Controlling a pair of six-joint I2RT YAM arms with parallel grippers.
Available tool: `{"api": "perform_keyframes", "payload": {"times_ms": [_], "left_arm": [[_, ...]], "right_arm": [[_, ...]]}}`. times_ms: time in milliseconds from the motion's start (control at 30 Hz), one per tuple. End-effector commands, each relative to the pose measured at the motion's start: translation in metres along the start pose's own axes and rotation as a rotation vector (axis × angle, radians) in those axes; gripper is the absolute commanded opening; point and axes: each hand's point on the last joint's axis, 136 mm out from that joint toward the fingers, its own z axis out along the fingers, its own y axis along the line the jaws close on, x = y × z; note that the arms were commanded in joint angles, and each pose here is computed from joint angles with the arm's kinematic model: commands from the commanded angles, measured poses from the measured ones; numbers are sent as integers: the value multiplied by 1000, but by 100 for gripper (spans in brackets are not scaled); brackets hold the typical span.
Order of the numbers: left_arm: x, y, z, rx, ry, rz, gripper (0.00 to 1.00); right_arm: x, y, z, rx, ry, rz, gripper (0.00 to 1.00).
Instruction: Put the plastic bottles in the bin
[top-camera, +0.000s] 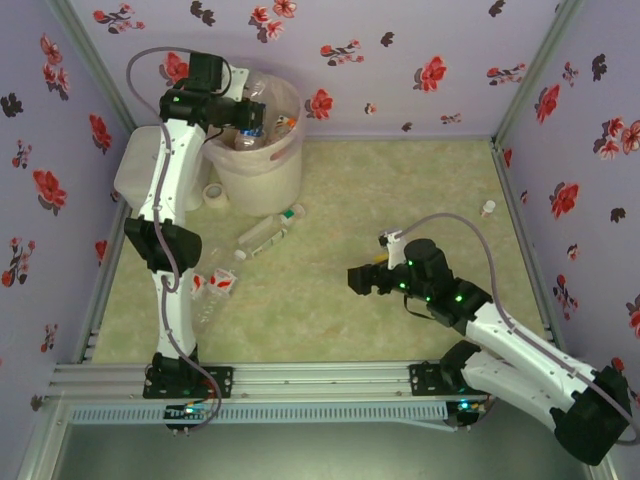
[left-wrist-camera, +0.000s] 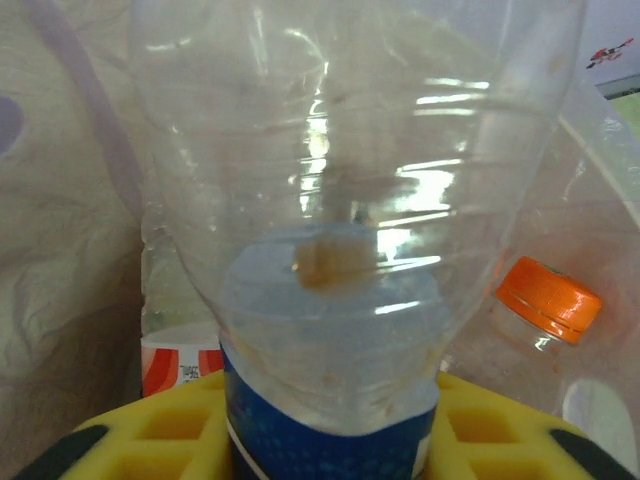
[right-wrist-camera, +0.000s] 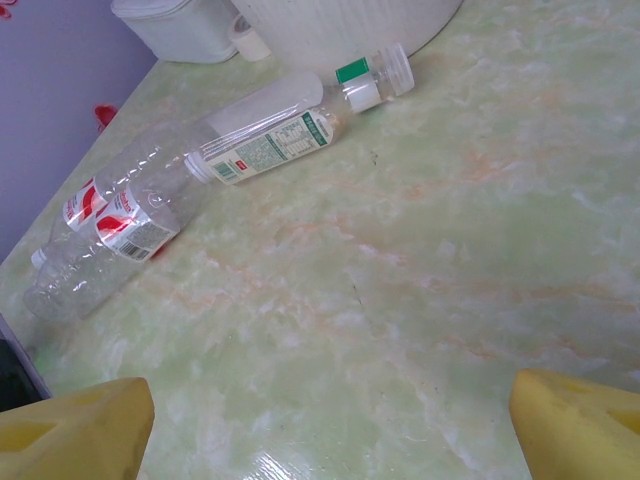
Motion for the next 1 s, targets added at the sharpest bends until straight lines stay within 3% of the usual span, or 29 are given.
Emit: {"api": "perform_keyframes", "payload": {"times_ms": [0,133,267,467,667,800,967], "left_arm": [[58,-1,13,45,224,-63,47],[29,2,-2,29,116,-83,79],[2,-3,-31,11,13,-38,94],[-28,-8,-94,-57,-123,13,99],[-31,-25,-149,-73,-190,68,98],[-7,-42,-171,-92,-162,118,98],[59,-53,-185,-131,-114,104,98]], "right_arm": [[-16,7,-2,-16,-32,0,92],[-18,4,-1,3,-46,6,93],[-20,1,1,20,-52,2,93],[-23,-1,6,29,-55,-1,93],[-33,-11,10,88,-102,23,93],[-43,-35,7,217,-160,95,93],[-56,-60,-1,324,-216,144,93]]}}
